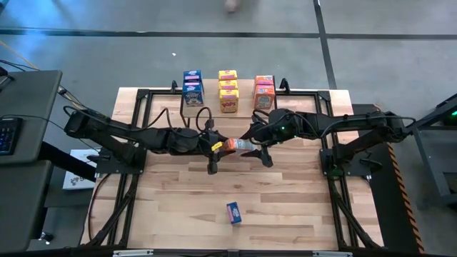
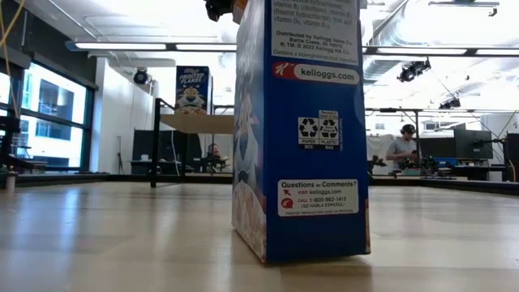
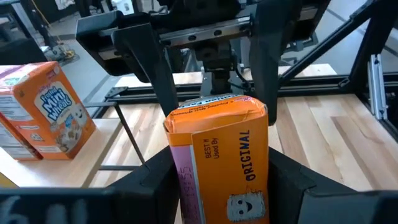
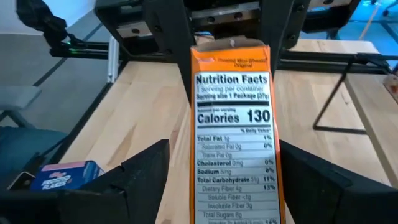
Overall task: Stack cereal on shelf
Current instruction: Put the orange cereal box on the shelf
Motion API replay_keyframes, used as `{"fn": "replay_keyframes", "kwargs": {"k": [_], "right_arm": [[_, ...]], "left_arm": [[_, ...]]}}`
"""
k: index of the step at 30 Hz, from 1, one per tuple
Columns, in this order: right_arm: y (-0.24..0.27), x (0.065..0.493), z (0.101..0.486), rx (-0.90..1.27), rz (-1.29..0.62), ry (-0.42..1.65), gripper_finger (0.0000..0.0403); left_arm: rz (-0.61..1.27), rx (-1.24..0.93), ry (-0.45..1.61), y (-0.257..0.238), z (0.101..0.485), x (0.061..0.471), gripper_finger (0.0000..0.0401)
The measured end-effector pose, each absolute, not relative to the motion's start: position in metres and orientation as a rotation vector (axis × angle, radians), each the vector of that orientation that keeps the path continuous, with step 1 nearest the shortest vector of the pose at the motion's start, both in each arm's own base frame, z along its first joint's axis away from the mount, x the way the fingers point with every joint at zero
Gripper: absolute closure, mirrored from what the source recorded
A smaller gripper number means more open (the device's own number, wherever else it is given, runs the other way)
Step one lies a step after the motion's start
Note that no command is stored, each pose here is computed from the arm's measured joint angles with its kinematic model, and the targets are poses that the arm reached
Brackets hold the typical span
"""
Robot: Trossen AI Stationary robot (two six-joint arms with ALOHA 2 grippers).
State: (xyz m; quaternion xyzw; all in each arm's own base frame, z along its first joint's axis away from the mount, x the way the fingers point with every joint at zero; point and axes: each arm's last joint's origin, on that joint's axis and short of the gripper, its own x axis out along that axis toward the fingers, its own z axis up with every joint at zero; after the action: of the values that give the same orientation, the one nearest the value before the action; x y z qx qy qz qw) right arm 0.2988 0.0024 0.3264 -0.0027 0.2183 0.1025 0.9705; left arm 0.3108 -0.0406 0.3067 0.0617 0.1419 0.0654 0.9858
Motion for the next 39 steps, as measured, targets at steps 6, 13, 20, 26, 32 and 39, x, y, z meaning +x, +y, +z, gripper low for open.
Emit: {"fn": "replay_keyframes", "kwargs": {"k": [6,13,20,26,32,39], "right_arm": [[0.0014,0.2985,0.3251,-0.012,0.174,0.455,0.016],[0.0015,0.2985,0.3251,0.003,0.172,0.456,0.02],[0.0016,0.2984,0.3249,0.004,0.174,0.457,0.0215],[0.0016,0.2984,0.325,0.011,0.172,0.457,0.0217],[0.0014,0.2984,0.3252,0.025,0.167,0.457,0.0217],[0.0012,0.2982,0.3259,0.021,0.164,0.453,0.0218]], "left_arm": [[0.131,0.128,0.28,-0.0407,0.3072,0.311,0.0238],[0.132,0.125,0.279,-0.0407,0.3073,0.311,0.0238],[0.135,0.095,0.274,-0.0407,0.3076,0.3111,0.0238],[0.139,0.075,0.271,-0.0407,0.3078,0.3111,0.0238],[0.164,0.061,0.26,-0.0404,0.3085,0.3112,0.0238],[0.185,0.026,0.213,-0.0401,0.3124,0.3121,0.0238]]}}
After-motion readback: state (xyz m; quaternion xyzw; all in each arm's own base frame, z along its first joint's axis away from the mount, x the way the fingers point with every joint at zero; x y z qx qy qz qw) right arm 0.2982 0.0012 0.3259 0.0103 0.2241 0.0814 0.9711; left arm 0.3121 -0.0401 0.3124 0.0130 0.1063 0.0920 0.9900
